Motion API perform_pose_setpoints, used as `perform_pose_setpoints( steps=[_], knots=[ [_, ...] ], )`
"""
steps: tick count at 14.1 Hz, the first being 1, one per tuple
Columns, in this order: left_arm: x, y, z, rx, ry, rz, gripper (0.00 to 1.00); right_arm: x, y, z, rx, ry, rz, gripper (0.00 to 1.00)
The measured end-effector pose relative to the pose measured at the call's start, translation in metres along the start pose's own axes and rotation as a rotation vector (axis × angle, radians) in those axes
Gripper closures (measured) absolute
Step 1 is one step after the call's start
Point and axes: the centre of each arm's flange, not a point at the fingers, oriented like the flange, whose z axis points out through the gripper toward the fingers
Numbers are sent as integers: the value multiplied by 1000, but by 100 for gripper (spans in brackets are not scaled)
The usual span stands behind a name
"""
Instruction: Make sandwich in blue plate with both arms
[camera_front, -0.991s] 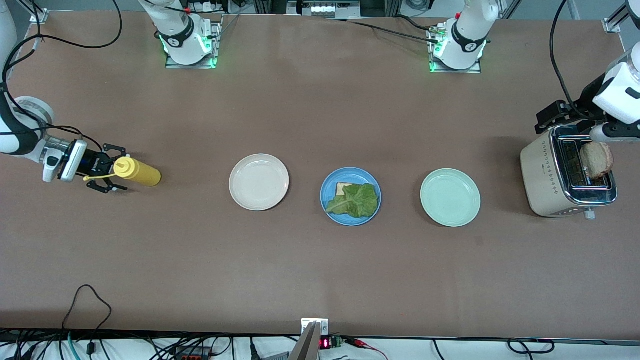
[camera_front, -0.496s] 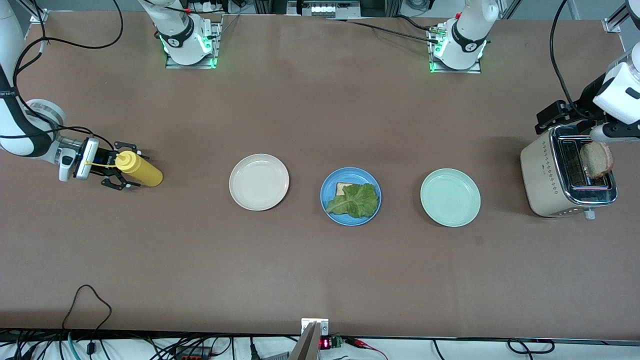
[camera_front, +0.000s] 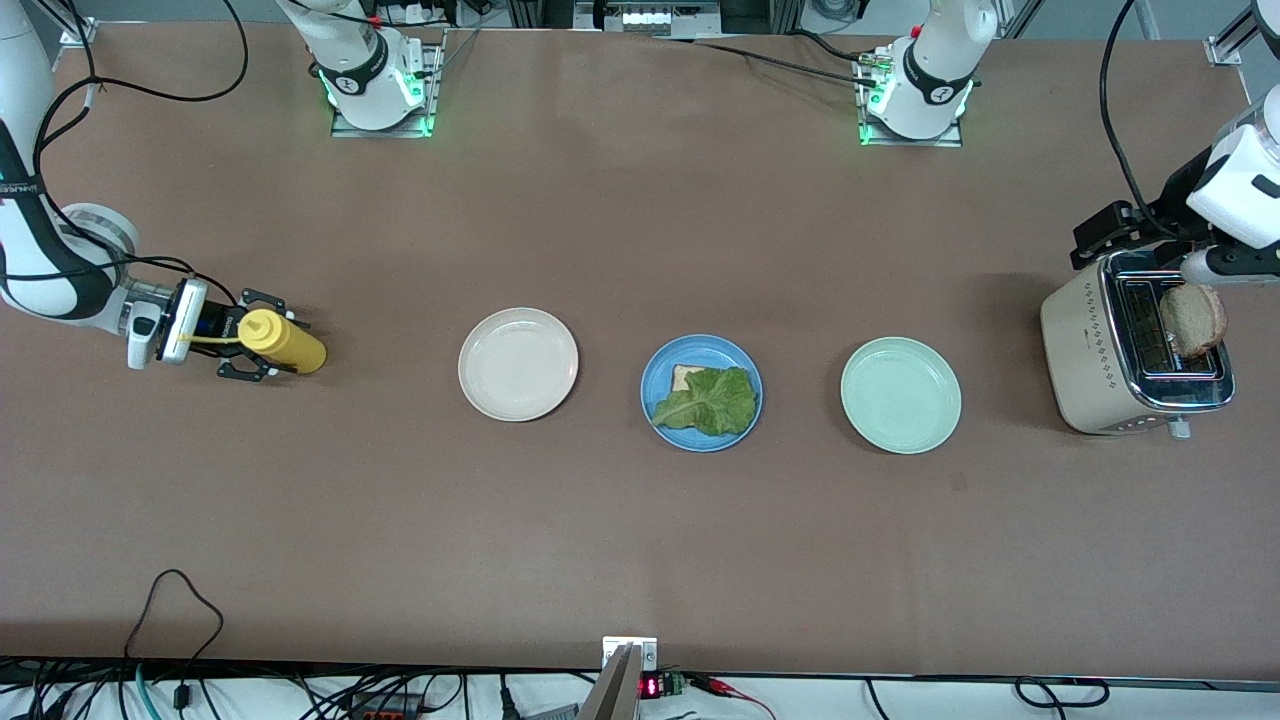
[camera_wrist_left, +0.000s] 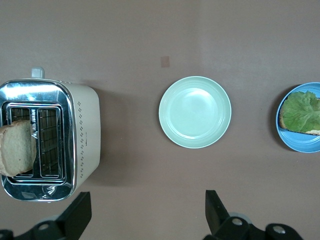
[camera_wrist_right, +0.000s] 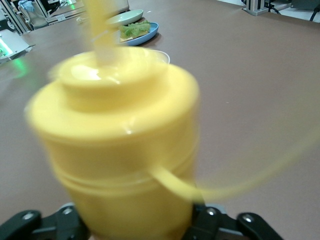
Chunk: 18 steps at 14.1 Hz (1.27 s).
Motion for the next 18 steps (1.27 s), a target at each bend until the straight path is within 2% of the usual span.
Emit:
perform_pose_setpoints(
  steps=[2,4,7,10,12,18],
  knots=[
    [0,0,0,0,0,0,0,6,3,4,-6,-17,0,36],
    [0,0,0,0,0,0,0,22,10,7,-33,-56,10,36],
    [0,0,0,0,0,0,0,91,22,12,-97,-152,22,36],
    [0,0,0,0,0,0,0,183,15,29,-142,-303,21,43],
    [0,0,0,0,0,0,0,236,1,49,-163,-415,48,43],
    [0,1,0,0,0,1,0,351,-62,135,-280,-691,87,43]
  ],
)
